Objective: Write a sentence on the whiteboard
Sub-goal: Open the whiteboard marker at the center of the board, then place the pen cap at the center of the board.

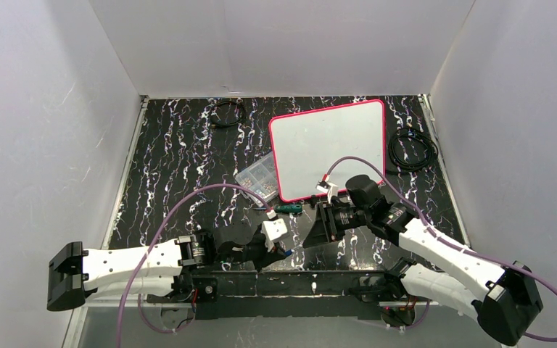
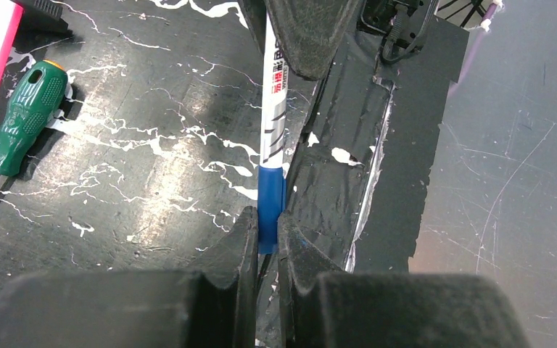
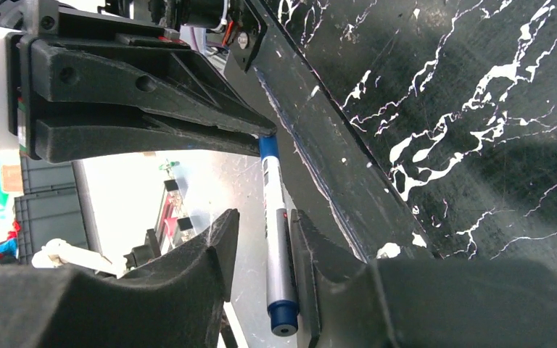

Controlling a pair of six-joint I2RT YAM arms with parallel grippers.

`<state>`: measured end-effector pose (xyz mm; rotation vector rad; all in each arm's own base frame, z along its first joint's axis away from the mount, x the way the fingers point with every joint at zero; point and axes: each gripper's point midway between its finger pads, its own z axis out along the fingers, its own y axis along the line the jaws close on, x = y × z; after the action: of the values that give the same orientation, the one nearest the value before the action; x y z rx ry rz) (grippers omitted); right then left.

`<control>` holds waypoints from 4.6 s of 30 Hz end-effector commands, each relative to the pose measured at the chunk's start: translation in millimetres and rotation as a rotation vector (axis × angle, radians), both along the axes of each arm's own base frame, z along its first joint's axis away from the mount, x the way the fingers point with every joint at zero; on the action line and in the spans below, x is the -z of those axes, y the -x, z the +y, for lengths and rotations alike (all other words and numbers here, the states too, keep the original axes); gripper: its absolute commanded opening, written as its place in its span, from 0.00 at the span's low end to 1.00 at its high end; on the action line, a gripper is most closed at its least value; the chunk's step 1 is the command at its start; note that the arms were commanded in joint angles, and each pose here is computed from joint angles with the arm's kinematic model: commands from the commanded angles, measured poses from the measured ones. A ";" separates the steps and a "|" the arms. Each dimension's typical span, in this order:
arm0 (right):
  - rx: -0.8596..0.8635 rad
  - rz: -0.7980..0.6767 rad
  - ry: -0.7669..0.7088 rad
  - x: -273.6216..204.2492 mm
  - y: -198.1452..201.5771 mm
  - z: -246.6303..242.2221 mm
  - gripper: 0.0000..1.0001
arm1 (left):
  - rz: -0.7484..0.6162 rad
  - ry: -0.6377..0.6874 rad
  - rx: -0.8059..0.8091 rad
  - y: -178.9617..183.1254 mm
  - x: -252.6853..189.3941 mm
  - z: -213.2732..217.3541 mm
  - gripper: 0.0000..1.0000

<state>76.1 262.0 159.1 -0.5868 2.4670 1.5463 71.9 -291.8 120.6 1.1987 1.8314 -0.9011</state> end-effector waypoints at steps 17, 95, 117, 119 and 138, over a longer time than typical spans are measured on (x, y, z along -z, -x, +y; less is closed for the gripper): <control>-0.024 -0.020 -0.062 -4.3 -1.3 6.0 0.19 | -0.004 0.008 -0.001 -0.8 -5.1 -3.3 0.00; 0.194 -0.501 -0.770 -204.1 -52.6 26.8 0.01 | 0.326 0.746 -0.299 -65.3 -248.7 31.8 0.23; 0.277 -0.499 -0.902 -217.9 -55.7 1.3 0.01 | 0.272 0.799 -0.251 -50.6 -270.5 44.6 0.00; 0.287 -0.496 -0.890 -214.4 -58.0 0.8 0.01 | 0.262 0.806 -0.253 -50.2 -272.0 46.9 0.00; 0.567 -0.679 -0.287 -149.3 -103.6 -43.6 0.01 | 0.497 0.091 -0.662 -79.6 -55.7 66.2 0.00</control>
<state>166.1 236.9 328.9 -0.2637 1.5590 1.4017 158.6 -224.7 270.3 0.2676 2.0086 -1.0460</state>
